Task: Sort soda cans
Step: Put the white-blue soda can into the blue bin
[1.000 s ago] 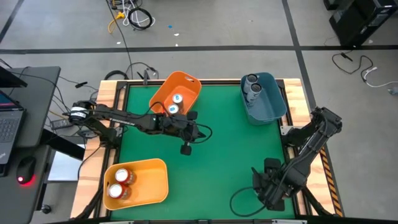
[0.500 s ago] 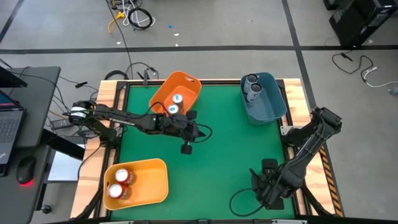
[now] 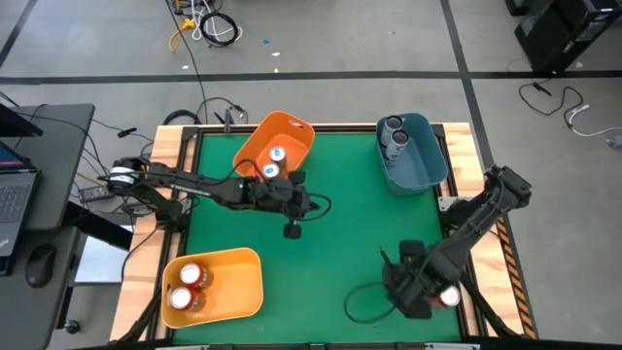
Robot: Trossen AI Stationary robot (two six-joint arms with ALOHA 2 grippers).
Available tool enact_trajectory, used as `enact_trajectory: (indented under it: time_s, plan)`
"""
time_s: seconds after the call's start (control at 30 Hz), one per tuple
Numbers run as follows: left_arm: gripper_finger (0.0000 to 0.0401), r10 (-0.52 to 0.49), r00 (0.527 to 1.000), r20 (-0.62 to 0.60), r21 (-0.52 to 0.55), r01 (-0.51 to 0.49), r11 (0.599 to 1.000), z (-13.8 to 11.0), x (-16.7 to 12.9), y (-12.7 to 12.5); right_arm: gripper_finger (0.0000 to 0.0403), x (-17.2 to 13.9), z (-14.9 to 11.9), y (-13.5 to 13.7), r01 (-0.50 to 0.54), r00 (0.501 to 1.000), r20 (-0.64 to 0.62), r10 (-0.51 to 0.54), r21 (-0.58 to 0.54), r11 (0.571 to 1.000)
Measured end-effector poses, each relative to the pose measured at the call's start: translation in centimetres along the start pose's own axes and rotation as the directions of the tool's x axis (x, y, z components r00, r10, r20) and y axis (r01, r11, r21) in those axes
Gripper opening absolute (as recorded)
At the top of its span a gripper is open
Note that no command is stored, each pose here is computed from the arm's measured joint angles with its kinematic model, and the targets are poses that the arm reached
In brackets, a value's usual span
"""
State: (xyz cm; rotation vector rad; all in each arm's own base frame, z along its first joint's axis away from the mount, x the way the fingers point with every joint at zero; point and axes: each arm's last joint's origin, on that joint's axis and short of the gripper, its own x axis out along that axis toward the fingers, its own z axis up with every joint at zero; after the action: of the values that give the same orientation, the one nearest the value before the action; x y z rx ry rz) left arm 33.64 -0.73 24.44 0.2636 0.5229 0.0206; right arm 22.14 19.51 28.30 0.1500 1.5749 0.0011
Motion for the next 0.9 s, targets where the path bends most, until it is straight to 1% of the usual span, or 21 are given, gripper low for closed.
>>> enact_trajectory:
  time_s: [0.1,0.27,0.3,0.4,0.5,0.57,0.73,0.9]
  plan:
    - [0.0006,0.002,1.000,0.009,-0.002,-0.002,1.000,0.4,-0.9,0.2,0.0247,-1.4,1.3,-1.9,0.049,0.999,0.003,-0.049,0.006,0.999]
    - [0.0006,0.014,0.999,0.033,-0.008,-0.014,1.000,1.1,-2.9,1.1,0.0247,-5.0,3.4,-5.8,0.126,0.992,0.012,-0.126,0.046,0.991]
    - [0.0006,0.021,0.999,0.043,-0.012,-0.020,1.000,1.3,-3.4,1.4,0.0247,-5.7,4.0,-6.7,0.131,0.991,0.033,-0.133,0.061,0.989]
    - [0.0006,0.040,0.998,0.054,-0.024,-0.039,0.999,1.5,-4.5,2.2,0.0247,-8.2,5.5,-9.3,0.089,0.985,0.137,-0.100,0.085,0.992]
    - [0.0006,0.054,0.997,0.049,-0.031,-0.052,0.998,1.5,-5.2,2.8,0.0247,-9.9,6.6,-12.8,0.099,0.978,0.171,-0.117,0.110,0.989]
    - [0.0006,0.059,0.997,0.040,-0.035,-0.057,0.998,1.4,-5.5,3.1,0.0247,-10.4,7.2,-15.2,0.106,0.973,0.190,-0.130,0.131,0.986]
    - [0.0006,0.061,0.998,0.009,-0.037,-0.061,0.997,1.1,-5.7,3.4,0.0247,-11.0,7.7,-21.5,0.135,0.970,0.170,-0.174,0.218,0.967]
    - [0.0006,0.064,0.998,-0.011,-0.040,-0.065,0.997,0.9,-5.7,3.6,0.0247,-11.7,6.7,-26.8,0.141,0.966,0.161,-0.203,0.330,0.933]
